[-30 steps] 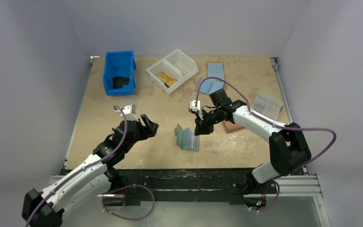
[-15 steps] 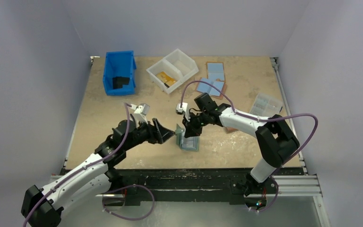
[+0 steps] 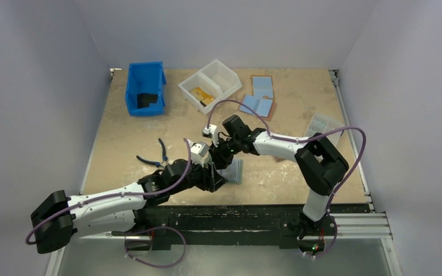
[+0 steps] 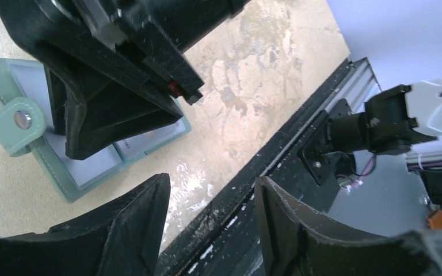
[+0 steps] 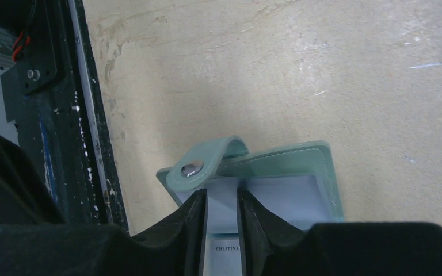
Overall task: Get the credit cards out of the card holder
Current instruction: Open the card holder at the center of the board.
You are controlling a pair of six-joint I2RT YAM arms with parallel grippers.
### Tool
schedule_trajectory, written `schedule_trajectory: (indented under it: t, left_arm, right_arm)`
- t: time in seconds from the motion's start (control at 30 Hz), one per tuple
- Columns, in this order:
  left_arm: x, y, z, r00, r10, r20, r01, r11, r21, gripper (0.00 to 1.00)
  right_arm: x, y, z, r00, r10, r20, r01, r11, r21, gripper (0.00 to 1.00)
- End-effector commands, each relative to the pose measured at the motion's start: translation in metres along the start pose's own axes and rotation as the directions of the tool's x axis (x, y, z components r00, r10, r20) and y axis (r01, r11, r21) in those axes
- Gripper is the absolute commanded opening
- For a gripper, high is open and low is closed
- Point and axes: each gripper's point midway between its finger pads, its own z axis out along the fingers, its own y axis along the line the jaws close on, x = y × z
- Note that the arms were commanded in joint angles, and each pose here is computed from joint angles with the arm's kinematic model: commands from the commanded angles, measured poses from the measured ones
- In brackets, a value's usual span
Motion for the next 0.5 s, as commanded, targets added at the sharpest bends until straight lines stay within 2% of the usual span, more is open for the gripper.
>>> schedule_trajectory:
  t: [0.0,0.13,0.17,0.2,0.33,0.47]
  left_arm:
    - [-0.023,0.004,0.018,0.991,-0.013,0.136,0.019,0.999,-0.042,0.56]
    - [-0.024,0.03,0.028,0.982,-0.005,0.188,0.036,0.986,-0.161,0.46]
    - [-0.012,0.023,0.029,0.986,0.007,0.167,0.019,0.988,-0.156,0.42]
    - [-0.021,0.043,0.029,0.98,-0.007,0.201,0.052,0.975,-0.218,0.41]
    - [-0.019,0.064,0.033,0.977,-0.016,0.213,0.082,0.948,-0.308,0.21]
    - [-0.006,0.086,0.037,0.982,-0.042,0.186,0.114,0.911,-0.396,0.17]
  right_arm:
    - [-0.024,-0.007,-0.012,0.996,0.029,0.086,-0.03,1.0,0.008,0.34]
    - [-0.026,-0.004,-0.018,0.997,0.002,0.077,0.0,1.0,-0.031,0.34]
    - [-0.028,-0.004,-0.023,0.997,-0.007,0.077,0.01,0.999,-0.046,0.34]
    - [-0.029,-0.004,-0.028,0.997,-0.018,0.078,0.023,0.998,-0.059,0.34]
    - [-0.03,-0.006,-0.049,0.994,-0.059,0.093,0.068,0.993,-0.092,0.34]
    - [-0.032,-0.004,-0.068,0.987,-0.126,0.098,0.134,0.988,-0.078,0.35]
